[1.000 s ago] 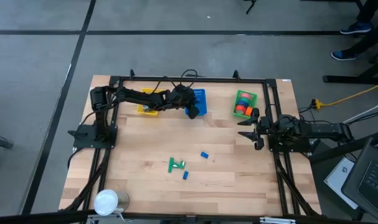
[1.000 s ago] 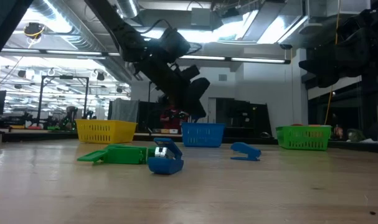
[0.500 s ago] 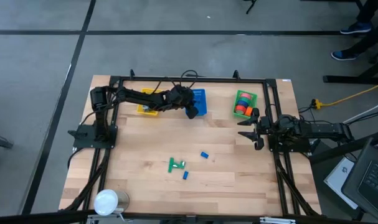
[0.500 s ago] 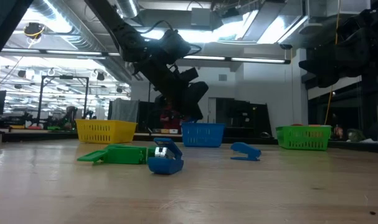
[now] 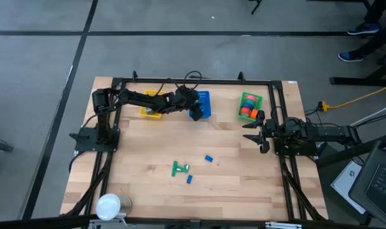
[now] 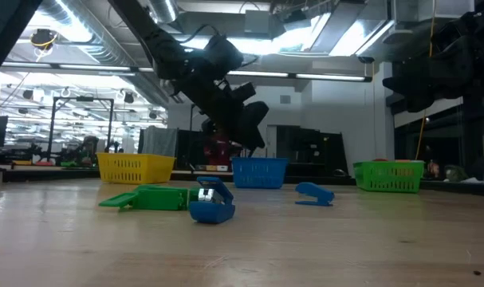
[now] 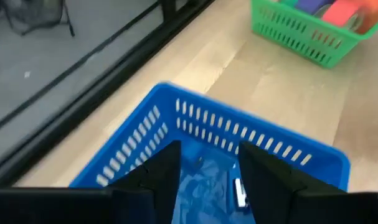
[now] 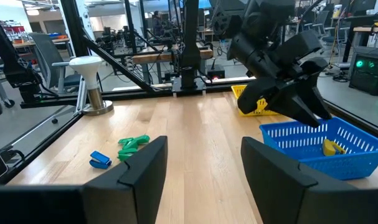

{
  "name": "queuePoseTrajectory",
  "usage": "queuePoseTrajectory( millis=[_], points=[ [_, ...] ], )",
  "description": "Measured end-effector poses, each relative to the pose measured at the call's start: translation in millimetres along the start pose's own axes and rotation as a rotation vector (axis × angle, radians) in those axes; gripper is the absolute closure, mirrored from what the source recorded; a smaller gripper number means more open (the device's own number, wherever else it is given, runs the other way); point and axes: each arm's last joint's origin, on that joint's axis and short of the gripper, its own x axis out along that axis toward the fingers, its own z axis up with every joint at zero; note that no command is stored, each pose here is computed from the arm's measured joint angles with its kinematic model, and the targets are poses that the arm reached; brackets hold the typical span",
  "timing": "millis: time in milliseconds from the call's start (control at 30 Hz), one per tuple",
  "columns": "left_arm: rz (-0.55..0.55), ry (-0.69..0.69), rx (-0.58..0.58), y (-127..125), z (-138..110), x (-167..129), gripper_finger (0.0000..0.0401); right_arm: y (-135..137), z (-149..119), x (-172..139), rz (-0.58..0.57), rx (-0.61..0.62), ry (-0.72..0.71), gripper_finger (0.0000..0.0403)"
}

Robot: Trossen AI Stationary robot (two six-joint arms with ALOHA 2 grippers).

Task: Pick and place Stapler, Stapler remover, tape
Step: Put the blue stapler into the blue basket

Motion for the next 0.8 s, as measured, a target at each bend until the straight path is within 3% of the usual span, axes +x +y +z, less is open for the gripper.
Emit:
queuePoseTrajectory(
  millis=[167,367,600,800],
  points=[
    [-0.063,-0.078,0.093,-15.5,9.5,-6.1,0.0242,0.0,-0.2,0.0,0.000,0.000,0.001,0.0192],
    [-0.233,-0.121,0.267,-51.8,34.6,-17.9,0.0244,0.0,-0.1,0.0,0.000,0.000,0.000,0.0192],
    [-0.334,-0.064,0.551,-99.6,63.6,-46.3,0.0245,0.0,-0.1,0.0,0.000,0.000,0.000,0.0192],
    [-0.462,-0.006,0.757,-129.0,64.8,-67.2,0.0245,0.0,0.0,0.0,0.000,0.000,0.000,0.0192]
  ],
)
